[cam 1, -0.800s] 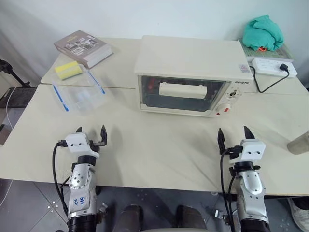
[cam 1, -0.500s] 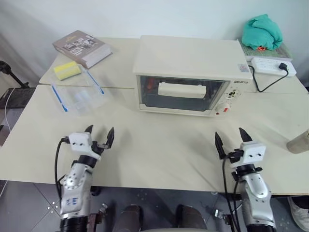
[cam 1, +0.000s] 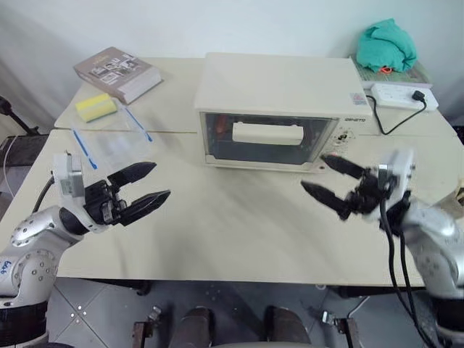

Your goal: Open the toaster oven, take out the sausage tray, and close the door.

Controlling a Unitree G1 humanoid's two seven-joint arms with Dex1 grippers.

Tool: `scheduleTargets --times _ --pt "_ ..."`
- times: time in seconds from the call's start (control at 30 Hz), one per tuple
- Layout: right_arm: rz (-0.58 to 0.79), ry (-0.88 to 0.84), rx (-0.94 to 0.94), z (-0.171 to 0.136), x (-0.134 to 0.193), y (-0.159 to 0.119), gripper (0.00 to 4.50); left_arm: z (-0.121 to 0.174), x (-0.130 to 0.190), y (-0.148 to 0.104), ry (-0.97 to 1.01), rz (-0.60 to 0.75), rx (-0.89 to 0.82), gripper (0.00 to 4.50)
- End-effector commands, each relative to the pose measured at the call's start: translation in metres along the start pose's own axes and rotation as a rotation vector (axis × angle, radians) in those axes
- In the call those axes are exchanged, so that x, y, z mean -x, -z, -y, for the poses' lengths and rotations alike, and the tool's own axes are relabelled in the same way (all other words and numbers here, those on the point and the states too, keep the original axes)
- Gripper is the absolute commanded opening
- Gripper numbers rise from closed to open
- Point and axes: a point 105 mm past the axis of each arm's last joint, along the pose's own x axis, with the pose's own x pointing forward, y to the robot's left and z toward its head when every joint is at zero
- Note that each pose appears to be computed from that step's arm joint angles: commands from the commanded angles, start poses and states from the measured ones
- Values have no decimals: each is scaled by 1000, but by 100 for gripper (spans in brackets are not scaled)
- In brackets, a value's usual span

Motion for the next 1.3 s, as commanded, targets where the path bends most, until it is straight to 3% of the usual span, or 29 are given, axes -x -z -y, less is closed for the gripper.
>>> scheduleTargets --times 0.03,0.13,0.5,0.73,0.97,1.1,1.3 --pt "-32 -53 -25 -1 -8 6 442 10 -2 -7 61 50 -100 450" --pt "-7 -75 -10 0 -17 3 442 18 -7 -3 79 55 -25 450" --pt "52 -115 39 2 -37 -3 442 21 -6 2 21 78 -40 450" --pt "88 -266 120 -26 -35 -12 442 14 1 1 -18 91 -40 450" --pt "-60 -395 233 -58 -17 17 442 2 -2 4 -47 63 -6 450" --pt "-72 -295 306 -45 -13 34 450 -14 -19 9 -83 91 78 363" --pt "-46 -218 291 -33 -9 43 450 -26 -67 1 -56 200 77 176"
